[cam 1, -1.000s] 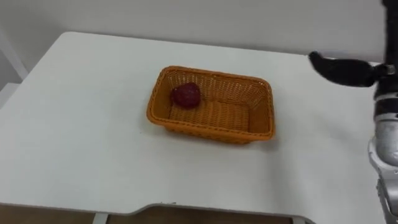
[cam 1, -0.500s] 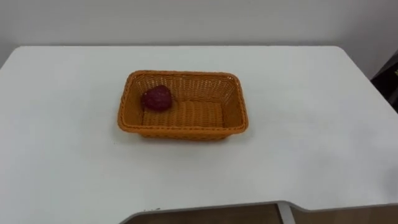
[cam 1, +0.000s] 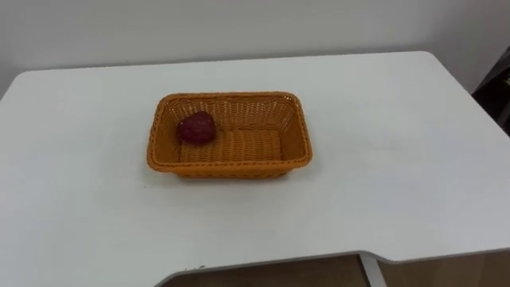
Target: Pick and place apple
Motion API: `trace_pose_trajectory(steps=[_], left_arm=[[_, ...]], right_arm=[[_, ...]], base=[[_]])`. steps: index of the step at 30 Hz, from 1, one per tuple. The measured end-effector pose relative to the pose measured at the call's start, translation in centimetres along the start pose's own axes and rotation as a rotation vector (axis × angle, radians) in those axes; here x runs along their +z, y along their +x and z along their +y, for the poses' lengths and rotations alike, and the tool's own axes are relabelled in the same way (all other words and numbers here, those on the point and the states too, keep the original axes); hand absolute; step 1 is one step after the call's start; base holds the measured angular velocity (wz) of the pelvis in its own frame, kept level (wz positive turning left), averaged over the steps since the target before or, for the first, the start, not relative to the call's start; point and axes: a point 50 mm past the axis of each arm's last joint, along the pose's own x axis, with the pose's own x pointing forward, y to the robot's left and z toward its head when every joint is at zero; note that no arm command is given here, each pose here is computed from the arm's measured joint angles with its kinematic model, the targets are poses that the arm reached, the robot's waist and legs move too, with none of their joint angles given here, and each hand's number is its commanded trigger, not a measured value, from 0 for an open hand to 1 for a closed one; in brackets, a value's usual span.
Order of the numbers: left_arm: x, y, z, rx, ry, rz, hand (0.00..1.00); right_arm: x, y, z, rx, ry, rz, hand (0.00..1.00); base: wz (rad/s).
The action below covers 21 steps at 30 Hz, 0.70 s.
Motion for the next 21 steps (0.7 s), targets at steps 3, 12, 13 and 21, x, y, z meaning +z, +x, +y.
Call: trace_pose_trajectory(steps=[3,12,13,21], left_arm=[[0.0,0.0,-0.2,-0.016,0.000,0.008,0.00],[0.2,0.0,-1.3,-0.061,0.084,0.011,0.00],[0.5,0.0,-1.6,-0.067,0.103,0.004,0.00],[0.8,0.0,-2.6,-0.106,0.170,0.017,0.00]], right_arm=[[-1.1,-0.3,1.0,0.135,-0.204,-0.027,0.00],[-2.0,-1.5,4.0,0.409,-0.863,-0.201,0.00],[-1.9,-1.8,4.5,0.437,-0.928,-0.220,0.00],[-2.0,-3.0,6.6,0.573,-1.117,-0.267,0.00]], base=[[0.00],[0.02],[0.00],[0.04]])
